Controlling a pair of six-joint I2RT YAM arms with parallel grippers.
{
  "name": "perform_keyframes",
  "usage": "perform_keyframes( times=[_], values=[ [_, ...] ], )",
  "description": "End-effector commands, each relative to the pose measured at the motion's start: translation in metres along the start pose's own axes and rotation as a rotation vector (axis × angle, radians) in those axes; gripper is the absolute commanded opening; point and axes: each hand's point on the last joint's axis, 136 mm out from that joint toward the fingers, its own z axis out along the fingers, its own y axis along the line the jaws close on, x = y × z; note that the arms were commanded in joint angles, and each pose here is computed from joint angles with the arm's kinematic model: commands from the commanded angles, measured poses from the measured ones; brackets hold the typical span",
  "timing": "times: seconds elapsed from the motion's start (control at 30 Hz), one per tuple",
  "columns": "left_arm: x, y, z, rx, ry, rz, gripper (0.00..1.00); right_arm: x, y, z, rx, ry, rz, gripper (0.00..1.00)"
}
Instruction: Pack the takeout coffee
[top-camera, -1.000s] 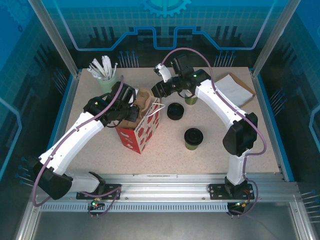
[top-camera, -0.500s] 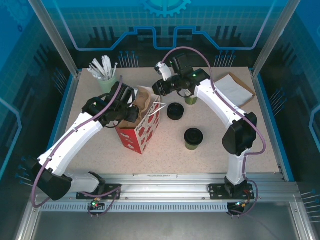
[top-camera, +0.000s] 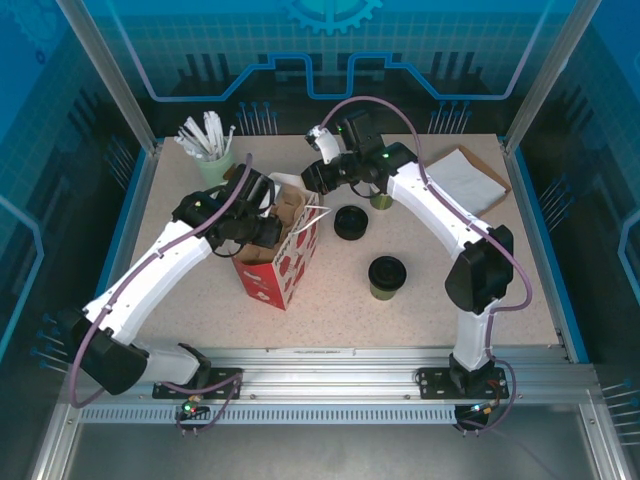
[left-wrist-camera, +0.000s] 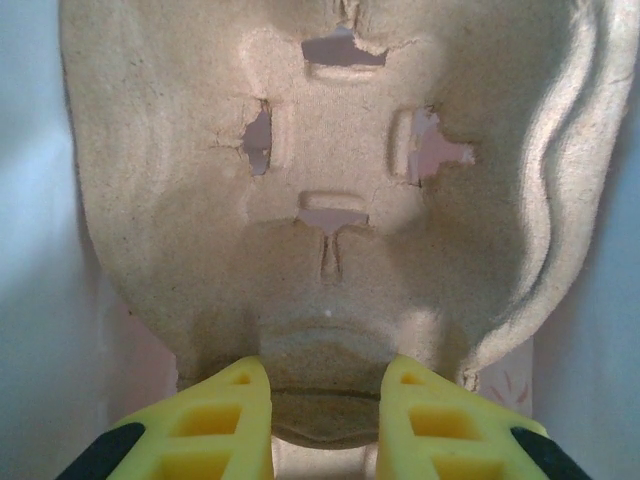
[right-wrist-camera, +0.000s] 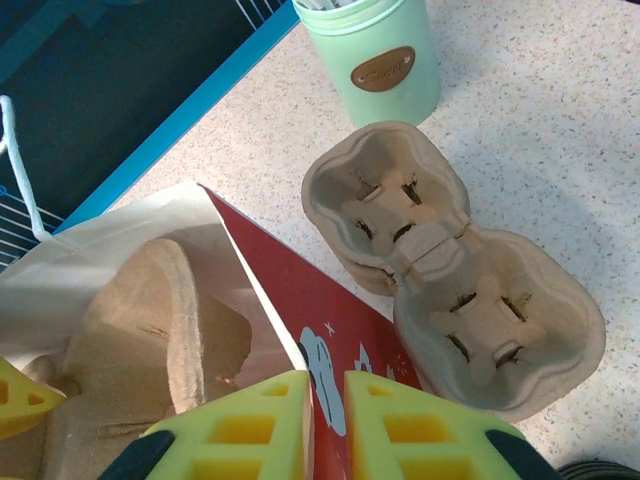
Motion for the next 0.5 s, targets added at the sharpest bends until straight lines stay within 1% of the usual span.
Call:
perform_keyframes(
  times=[0.0,0.2,0.3,0.33,0.47],
  values=[
    [0.008,0.005,-0.003,-0.006,0.047,0.009,0.23,-0.003,0.006,-0.009,0.009,-0.021,-0.018,0.19],
    [0.01,0.005,0.004,-0.001,0.072,0.007,0.23,-0.003,0.009,-0.009,0.004,-0.023,-0.024,0.21],
    [0.013,0.004,0.008,0.001,0.087,0.008,0.23,-0.006,0.01,-0.012,0.009,-0.031,-0.027,0.26],
    [0.013,0.004,0.009,0.001,0.092,0.01,0.23,-0.008,0.01,-0.013,0.012,-0.036,-0.028,0.29],
    [0.014,0.004,0.013,0.001,0.106,0.011,0.23,-0.015,0.013,-0.021,0.02,-0.054,-0.029,0.37]
  ],
)
